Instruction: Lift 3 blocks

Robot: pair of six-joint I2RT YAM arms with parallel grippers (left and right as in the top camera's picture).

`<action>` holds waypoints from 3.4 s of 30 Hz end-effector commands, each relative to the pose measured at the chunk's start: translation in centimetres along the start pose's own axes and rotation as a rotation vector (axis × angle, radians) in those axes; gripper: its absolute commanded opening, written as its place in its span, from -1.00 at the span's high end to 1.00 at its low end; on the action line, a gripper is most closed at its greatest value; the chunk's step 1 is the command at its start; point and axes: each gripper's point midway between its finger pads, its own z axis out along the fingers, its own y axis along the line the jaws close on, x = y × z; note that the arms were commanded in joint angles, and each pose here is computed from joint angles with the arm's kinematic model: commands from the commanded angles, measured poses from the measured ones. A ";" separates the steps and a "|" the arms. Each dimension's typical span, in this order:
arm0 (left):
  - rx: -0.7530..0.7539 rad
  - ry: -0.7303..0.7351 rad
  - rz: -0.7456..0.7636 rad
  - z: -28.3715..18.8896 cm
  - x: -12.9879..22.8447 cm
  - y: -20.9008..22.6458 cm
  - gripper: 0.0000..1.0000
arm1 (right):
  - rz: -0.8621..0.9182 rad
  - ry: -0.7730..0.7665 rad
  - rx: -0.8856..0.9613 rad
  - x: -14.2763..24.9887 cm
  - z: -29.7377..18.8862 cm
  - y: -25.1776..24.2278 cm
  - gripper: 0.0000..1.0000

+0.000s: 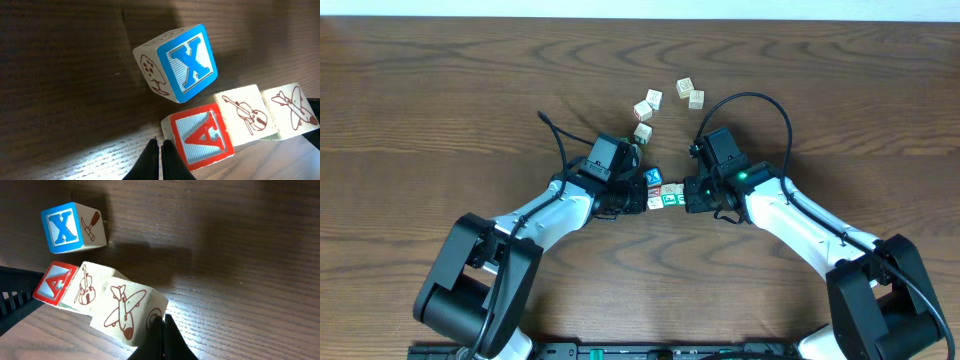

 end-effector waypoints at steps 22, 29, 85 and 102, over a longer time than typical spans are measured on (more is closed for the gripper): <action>0.232 0.110 0.073 -0.3 2.2 -5.7 0.86 | -0.120 0.070 -0.182 2.2 -0.7 6.6 0.98; 0.200 0.103 0.067 -0.2 2.2 -5.1 0.86 | -0.113 0.086 -0.164 2.7 -0.1 6.1 0.98; -0.056 0.074 0.053 0.2 2.3 -0.3 0.82 | 0.098 0.077 0.138 4.1 1.0 0.1 0.93; -0.139 0.061 0.070 0.0 2.2 1.2 0.70 | 0.121 0.038 0.322 4.0 0.2 -3.3 0.85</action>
